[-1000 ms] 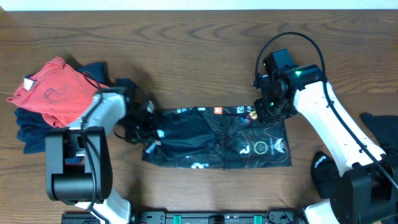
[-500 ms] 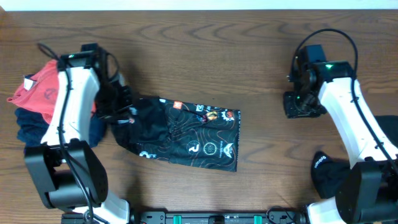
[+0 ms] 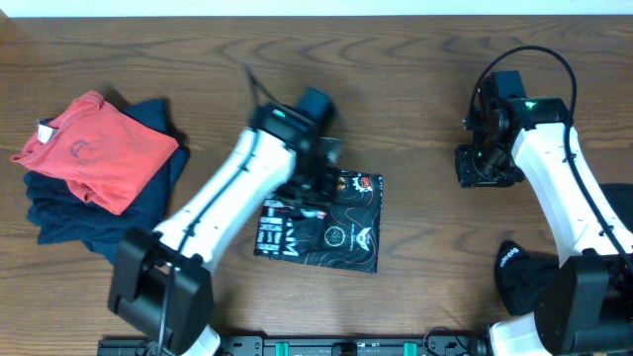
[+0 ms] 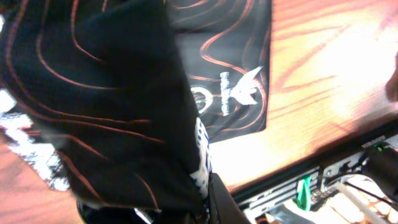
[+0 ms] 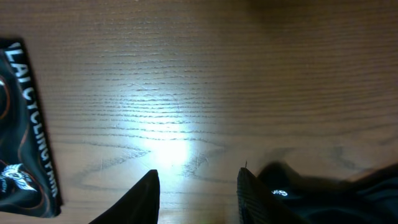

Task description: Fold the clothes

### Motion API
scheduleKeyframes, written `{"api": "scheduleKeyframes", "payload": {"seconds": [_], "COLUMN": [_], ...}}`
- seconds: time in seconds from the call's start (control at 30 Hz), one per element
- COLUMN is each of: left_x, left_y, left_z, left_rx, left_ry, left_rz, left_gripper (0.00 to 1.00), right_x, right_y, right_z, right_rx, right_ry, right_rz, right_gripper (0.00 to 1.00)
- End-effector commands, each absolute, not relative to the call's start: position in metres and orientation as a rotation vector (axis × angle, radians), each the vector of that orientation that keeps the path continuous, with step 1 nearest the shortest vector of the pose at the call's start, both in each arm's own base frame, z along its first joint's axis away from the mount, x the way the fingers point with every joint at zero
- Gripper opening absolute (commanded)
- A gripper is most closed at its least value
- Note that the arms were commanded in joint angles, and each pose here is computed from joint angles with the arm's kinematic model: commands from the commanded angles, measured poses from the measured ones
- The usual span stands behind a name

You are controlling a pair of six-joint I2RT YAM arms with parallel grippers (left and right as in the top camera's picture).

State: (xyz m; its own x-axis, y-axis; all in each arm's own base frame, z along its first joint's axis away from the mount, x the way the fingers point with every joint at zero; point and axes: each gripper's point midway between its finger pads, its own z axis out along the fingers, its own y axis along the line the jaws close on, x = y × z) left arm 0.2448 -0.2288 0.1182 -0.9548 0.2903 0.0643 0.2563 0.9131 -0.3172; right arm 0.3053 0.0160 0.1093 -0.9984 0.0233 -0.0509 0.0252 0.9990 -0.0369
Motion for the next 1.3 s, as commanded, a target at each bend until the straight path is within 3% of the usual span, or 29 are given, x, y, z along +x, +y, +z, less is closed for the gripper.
{"api": "scheduleKeyframes", "payload": {"seconds": [0.0, 0.47, 0.53, 0.67, 0.73, 0.9, 1.0, 1.13, 1.27], "left_x": [0.244, 0.256, 0.255, 0.246, 0.239, 0.224, 0.225, 0.247, 0.267], "left_y": [-0.25, -0.292, -0.317, -0.357, -0.362, -0.355, -0.332, -0.276, -0.222], "left_z": [0.106, 0.11, 0.12, 0.14, 0.14, 0.134, 0.131, 0.122, 0.114], "left_rx": [-0.43, -0.389, -0.439, -0.575, -0.605, -0.646, -0.67, -0.494, -0.292], "left_ry": [-2.991, -3.053, -3.008, -2.925, -2.913, -2.878, -2.872, -2.965, -3.015], "left_rz": [0.432, 0.605, 0.794, 1.054, 1.055, 0.981, 0.907, 0.679, 0.489], "left_gripper": [0.06, 0.07, 0.17, 0.52, 0.61, 0.63, 0.63, 0.63, 0.63], "right_x": [0.307, 0.306, 0.306, 0.307, 0.306, 0.305, 0.305, 0.307, 0.311], "right_y": [0.013, 0.018, 0.018, 0.019, 0.019, 0.021, 0.044, 0.09, 0.116], "right_z": [0.114, 0.114, 0.114, 0.114, 0.114, 0.114, 0.115, 0.125, 0.126], "right_rx": [0.044, 0.031, 0.031, 0.025, 0.025, 0.022, -0.112, -0.335, -0.443], "right_ry": [3.075, 3.081, 3.08, 3.078, 3.08, 3.083, 3.074, 2.983, 2.931], "right_rz": [-0.06, -0.02, -0.021, -0.019, -0.019, -0.009, 0.183, 0.521, 0.567], "right_gripper": [0.39, 0.4, 0.39, 0.4, 0.4, 0.44, 0.47, 0.5, 0.57]}}
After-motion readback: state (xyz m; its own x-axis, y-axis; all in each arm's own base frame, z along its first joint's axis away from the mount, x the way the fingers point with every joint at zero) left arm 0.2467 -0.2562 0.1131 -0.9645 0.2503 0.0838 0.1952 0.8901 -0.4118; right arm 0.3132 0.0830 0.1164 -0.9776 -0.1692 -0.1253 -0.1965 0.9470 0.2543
